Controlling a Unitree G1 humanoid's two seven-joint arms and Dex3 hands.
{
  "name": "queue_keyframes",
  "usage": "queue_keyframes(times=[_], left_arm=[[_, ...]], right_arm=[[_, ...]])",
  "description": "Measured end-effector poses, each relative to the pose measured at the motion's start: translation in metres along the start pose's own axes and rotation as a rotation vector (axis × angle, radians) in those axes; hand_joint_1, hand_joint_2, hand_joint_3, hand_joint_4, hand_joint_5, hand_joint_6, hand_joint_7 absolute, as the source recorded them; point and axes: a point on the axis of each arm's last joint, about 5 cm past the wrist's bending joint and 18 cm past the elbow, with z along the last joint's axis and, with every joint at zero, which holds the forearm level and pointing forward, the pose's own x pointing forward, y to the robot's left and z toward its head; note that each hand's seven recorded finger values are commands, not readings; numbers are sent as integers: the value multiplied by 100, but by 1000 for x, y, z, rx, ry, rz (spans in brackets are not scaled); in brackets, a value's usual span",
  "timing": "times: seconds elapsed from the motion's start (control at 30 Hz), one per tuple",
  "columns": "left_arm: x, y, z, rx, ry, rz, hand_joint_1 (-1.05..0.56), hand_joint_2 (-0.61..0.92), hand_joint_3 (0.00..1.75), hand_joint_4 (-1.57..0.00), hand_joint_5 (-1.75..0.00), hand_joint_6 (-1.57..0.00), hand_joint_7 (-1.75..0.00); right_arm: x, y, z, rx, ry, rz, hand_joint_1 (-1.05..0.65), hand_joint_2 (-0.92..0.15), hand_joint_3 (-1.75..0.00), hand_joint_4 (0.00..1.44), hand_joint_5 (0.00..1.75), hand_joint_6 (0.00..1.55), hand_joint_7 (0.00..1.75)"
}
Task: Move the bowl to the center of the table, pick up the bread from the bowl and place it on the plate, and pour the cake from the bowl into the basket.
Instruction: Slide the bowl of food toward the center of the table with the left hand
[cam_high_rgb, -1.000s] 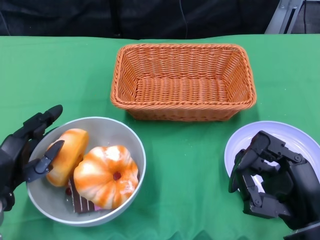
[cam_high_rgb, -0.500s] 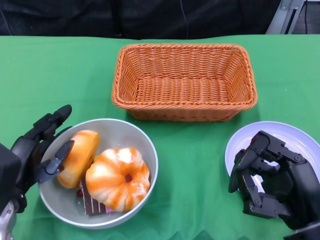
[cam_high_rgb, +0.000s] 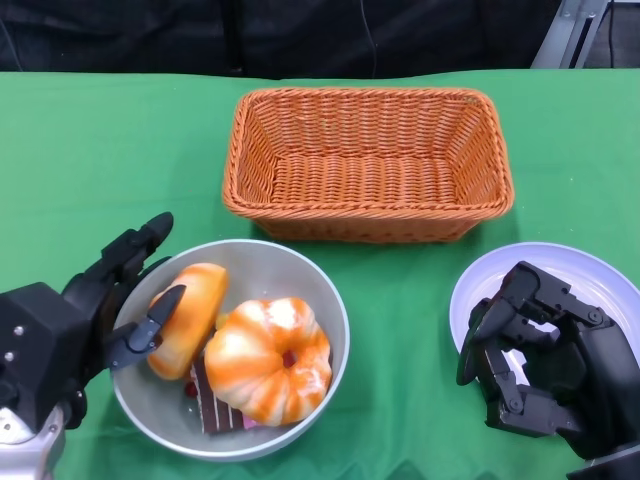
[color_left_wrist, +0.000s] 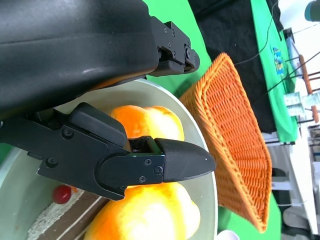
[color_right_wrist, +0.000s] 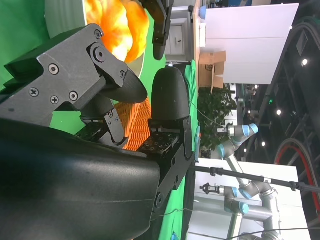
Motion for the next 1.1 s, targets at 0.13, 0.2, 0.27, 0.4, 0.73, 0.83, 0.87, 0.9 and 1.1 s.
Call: queue_keyframes(times=[0.13, 0.2, 0.27, 0.4, 0.73, 0.83, 0.87, 0.9, 1.1], left_arm=[[-1, -6, 1, 10, 7, 18, -83, 92, 61, -17, 0, -14, 0], [-1, -8, 2, 11, 9, 20, -83, 92, 61, -17, 0, -14, 0], [-1, -11, 4, 12, 7, 26, -83, 92, 62, -18, -1, -14, 0], [-1, -21, 4, -9, 10, 47, -82, 92, 62, -17, 0, -14, 0], [0, -37, 9, -25, 28, 57, -82, 92, 63, -20, -1, -16, -1], [-2, -42, 10, -29, 30, 56, -82, 92, 63, -21, -1, -16, -1], [-2, -44, 10, -35, 32, 52, -82, 92, 63, -20, -1, -16, -1], [-2, -46, 10, -41, 32, 50, -82, 92, 63, -21, -1, -16, -1], [-2, -55, 11, -58, 25, 35, -81, 92, 64, -19, -1, -16, 0]], right_arm=[[0, 0, 0, -1, -1, -1, -9, -54, -125, 75, 175, 63, 159], [0, 0, 0, -1, -2, -1, -9, -54, -125, 75, 175, 63, 159], [0, 0, 0, -1, -2, -1, -11, -53, -125, 75, 175, 63, 159], [0, 0, 0, -1, -2, -1, -10, -53, -126, 75, 175, 63, 159], [0, 0, 0, -2, -1, -2, -10, -52, -126, 75, 175, 63, 158], [0, 0, 0, -3, -1, -5, -10, -52, -126, 75, 175, 63, 158], [0, 0, 0, -3, -1, -6, -10, -52, -126, 75, 175, 63, 158], [0, 0, 0, -3, -1, -7, -10, -52, -126, 75, 175, 63, 158], [0, 0, 0, -5, 1, -10, -10, -53, -125, 74, 175, 63, 158]])
